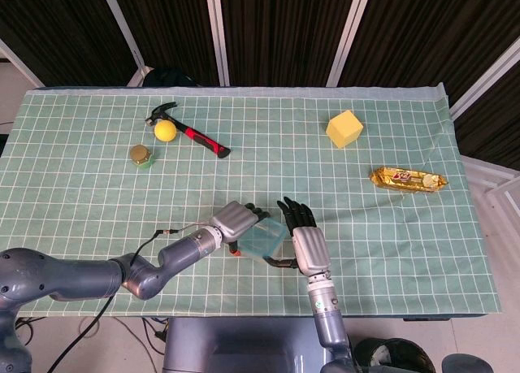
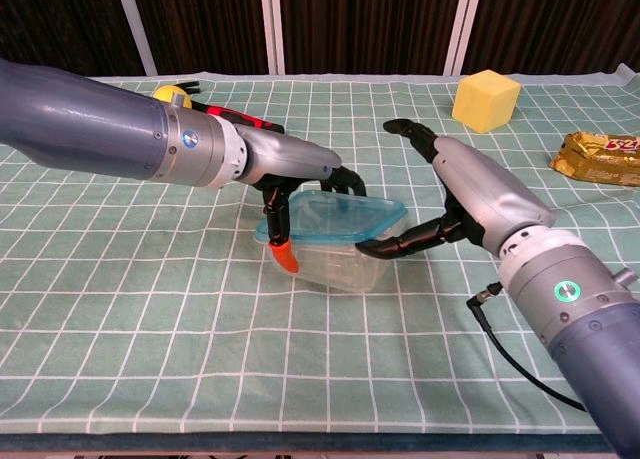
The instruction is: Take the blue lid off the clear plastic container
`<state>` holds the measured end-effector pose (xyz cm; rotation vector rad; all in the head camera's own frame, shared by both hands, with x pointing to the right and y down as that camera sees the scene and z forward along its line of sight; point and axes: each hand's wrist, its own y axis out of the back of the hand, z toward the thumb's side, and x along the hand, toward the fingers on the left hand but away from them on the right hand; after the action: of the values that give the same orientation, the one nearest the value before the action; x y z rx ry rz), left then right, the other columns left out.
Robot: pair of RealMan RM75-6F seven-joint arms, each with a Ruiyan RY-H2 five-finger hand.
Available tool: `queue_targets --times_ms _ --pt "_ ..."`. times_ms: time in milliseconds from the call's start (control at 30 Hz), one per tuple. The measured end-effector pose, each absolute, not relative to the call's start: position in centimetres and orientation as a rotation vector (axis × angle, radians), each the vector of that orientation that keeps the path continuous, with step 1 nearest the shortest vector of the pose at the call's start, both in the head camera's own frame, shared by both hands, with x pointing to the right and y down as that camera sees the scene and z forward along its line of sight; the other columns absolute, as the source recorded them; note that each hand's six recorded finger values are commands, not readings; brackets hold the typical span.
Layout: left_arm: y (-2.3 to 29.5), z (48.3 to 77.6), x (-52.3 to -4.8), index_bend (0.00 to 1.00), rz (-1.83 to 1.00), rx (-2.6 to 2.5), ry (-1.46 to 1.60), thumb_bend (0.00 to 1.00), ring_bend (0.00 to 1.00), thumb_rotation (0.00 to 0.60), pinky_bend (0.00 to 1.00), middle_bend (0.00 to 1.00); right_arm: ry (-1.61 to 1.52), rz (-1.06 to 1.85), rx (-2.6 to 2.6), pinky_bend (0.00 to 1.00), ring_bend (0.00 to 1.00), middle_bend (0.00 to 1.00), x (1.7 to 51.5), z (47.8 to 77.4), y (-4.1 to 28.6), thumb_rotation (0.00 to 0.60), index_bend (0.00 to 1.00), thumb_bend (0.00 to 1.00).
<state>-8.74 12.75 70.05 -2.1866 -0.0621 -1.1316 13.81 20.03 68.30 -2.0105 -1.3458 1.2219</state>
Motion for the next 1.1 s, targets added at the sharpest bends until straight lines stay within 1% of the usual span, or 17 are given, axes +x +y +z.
queue_targets --times_ms 67,233,333,367,433,467,500,533,600,633,733,833,933,1100 --pt "12.7 70.0 -8.8 0.43 -1.13 -2.185 -0.056 0.13 0.43 0.6 0.5 0.48 -1.342 1.217 -2.015 0.0 0.0 0.0 13.5 68.3 19.9 0.6 0.0 0.54" --pt "12.5 70.0 -8.9 0.4 -1.13 -2.181 -0.038 0.13 0.39 0.6 0.46 0.43 -1.339 1.215 -2.017 0.0 0.0 0.0 13.1 68.4 19.7 0.6 0.0 0.53" --pt "12.4 69.9 -8.9 0.36 -1.13 -2.175 -0.032 0.13 0.34 0.6 0.43 0.37 -1.343 1.219 -2.011 0.0 0.0 0.0 13.3 68.4 19.6 0.6 0.0 0.53" --pt "12.3 69.9 -9.0 0.33 -1.13 -2.174 -0.027 0.13 0.31 0.6 0.41 0.34 -1.344 1.219 -2.01 0.0 0.0 0.0 13.3 68.4 19.6 0.6 0.0 0.53" --pt "12.1 69.9 -9.0 0.27 -1.131 -2.169 -0.014 0.12 0.24 0.6 0.36 0.26 -1.346 1.219 -2.008 0.0 0.0 0.0 13.4 68.4 19.6 0.6 0.0 0.53" --pt "12.0 69.9 -9.0 0.22 -1.131 -2.166 -0.008 0.1 0.19 0.6 0.32 0.2 -1.346 1.218 -2.007 0.0 0.0 0.0 13.5 68.4 19.6 0.6 0.02 0.53" --pt "11.9 69.9 -9.1 0.16 -1.131 -2.162 -0.001 0.08 0.13 0.6 0.28 0.14 -1.346 1.216 -2.005 0.0 0.0 0.0 13.5 68.3 19.5 0.6 0.07 0.53" --pt "11.7 69.8 -9.1 0.1 -1.132 -2.154 0.008 0.06 0.09 0.6 0.24 0.09 -1.348 1.211 -2.004 0.0 0.0 0.0 13.6 68.3 19.5 0.6 0.15 0.53" --pt "11.5 69.8 -9.3 0.04 -1.138 -2.143 0.019 0.03 0.03 0.6 0.19 0.02 -1.356 1.204 -2.003 0.0 0.0 0.0 13.7 68.2 19.4 0.6 0.28 0.53" --pt "11.4 69.8 -9.4 0.02 -1.144 -2.136 0.027 0.01 0.01 0.6 0.17 0.01 -1.362 1.201 -2.004 0.0 0.0 0.0 13.7 68.1 19.4 0.6 0.34 0.53" --pt "11.0 69.8 -9.5 0.0 -1.157 -2.121 0.054 0.0 0.0 0.6 0.14 0.0 -1.387 1.196 -2.018 0.0 0.0 0.04 13.6 68.1 19.4 0.6 0.47 0.53" --pt "10.8 69.7 -9.6 0.0 -1.167 -2.107 0.076 0.0 0.0 0.6 0.14 0.0 -1.419 1.202 -2.029 0.0 0.0 0.09 13.7 68.0 19.4 0.6 0.57 0.52" --pt "10.7 69.6 -9.7 0.0 -1.175 -2.099 0.093 0.0 0.0 0.6 0.14 0.0 -1.437 1.214 -2.033 0.0 0.0 0.11 13.8 68.1 19.5 0.6 0.61 0.51" --pt "10.9 69.6 -9.7 0.0 -1.183 -2.106 0.1 0.0 0.0 0.6 0.14 0.0 -1.443 1.22 -2.035 0.0 0.0 0.11 13.7 68.1 19.6 0.6 0.61 0.51"
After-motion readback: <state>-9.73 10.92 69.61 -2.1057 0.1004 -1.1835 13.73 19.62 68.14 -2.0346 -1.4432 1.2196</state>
